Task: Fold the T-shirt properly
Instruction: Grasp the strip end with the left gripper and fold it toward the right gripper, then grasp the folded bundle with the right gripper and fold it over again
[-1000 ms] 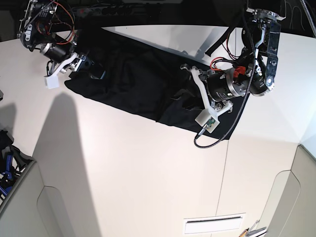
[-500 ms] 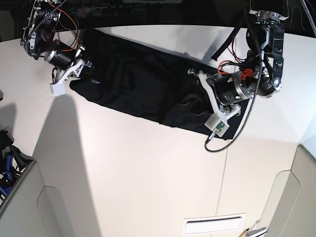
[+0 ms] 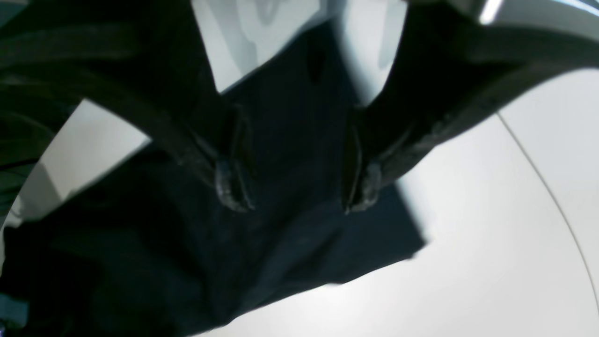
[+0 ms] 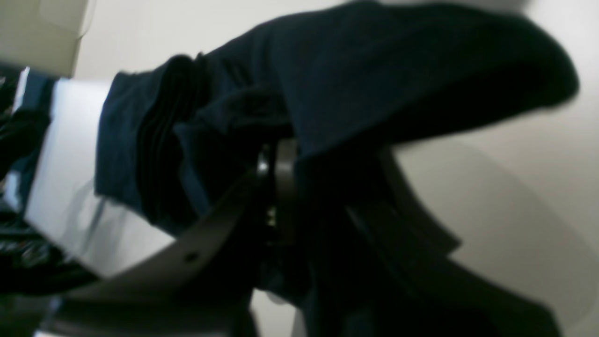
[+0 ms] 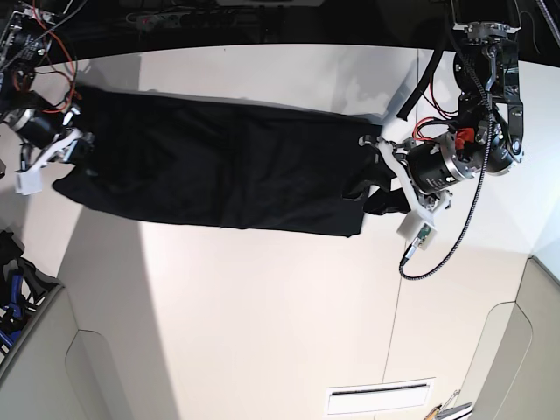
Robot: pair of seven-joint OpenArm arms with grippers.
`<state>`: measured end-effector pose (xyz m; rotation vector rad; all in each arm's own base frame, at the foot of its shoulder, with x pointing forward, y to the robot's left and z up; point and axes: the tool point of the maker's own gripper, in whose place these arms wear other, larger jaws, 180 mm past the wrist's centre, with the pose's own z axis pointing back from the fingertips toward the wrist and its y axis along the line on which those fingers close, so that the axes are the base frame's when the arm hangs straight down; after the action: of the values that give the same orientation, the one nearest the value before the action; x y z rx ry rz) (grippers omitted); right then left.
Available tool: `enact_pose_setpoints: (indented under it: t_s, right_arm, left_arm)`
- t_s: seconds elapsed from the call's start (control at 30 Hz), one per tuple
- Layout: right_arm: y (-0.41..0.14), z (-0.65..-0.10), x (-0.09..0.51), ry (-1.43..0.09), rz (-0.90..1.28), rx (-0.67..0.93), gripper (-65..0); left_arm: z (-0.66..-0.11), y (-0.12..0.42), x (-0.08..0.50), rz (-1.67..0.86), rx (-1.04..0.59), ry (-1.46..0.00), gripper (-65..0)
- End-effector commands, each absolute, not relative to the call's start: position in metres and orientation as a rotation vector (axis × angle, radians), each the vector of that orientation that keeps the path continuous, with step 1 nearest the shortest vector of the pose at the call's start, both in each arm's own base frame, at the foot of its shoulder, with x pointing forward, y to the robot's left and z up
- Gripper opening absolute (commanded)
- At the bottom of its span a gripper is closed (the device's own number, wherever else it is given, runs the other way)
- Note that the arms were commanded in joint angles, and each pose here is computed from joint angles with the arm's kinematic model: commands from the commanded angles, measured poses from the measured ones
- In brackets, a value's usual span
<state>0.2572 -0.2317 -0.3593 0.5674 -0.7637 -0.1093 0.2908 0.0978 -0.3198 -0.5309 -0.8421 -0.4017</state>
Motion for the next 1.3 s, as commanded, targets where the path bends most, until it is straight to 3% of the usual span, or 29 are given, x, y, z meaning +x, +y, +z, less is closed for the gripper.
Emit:
enact_pose_setpoints:
  t_s: [0.0,0.2,0.4,0.73,1.07,1.17,1.2,1.27]
  right_arm:
    - [-0.246,-0.336,0.271,-0.845,-0.097,0.545,-65.0]
    - [-0.274,-0.305,0.292,-0.918,-0.059,0.480,-65.0]
    - [-0.252,-0.281,0.319,-0.977,0.008,0.521,-65.0]
    - [-0.097,-0.277,0.329,-0.957,0.216,0.688,-65.0]
    - [0.052,-0.302,0.297,-0.800,0.480,0.781,-65.0]
    - [0.076,-0.313,0.286,-0.765,0.566,0.756,-36.6]
    - [0.080,-0.316,0.284,-0.758,0.586,0.741,-30.7]
    - [0.085,-0.321,0.280,-0.745,0.620,0.722,-27.5]
  left_arm:
    - [-0.306,0.096,0.297,-0.414,-0.544,-0.891,-32.5]
    - [-0.315,0.099,0.291,-0.413,-0.522,-0.867,-32.5]
    - [-0.331,0.099,0.272,-0.387,-0.533,-0.827,-32.5]
    - [-0.347,0.101,0.254,-0.372,-0.526,-0.779,-32.5]
    - [-0.347,0.102,0.253,-0.364,-0.526,-0.777,-32.5]
    - [-0.345,0.107,0.255,-0.349,-0.520,-0.785,-32.5]
    - [-0.343,0.112,0.257,-0.333,-0.520,-0.791,-32.5]
    - [-0.337,0.124,0.260,-0.289,-0.522,-0.808,-32.5]
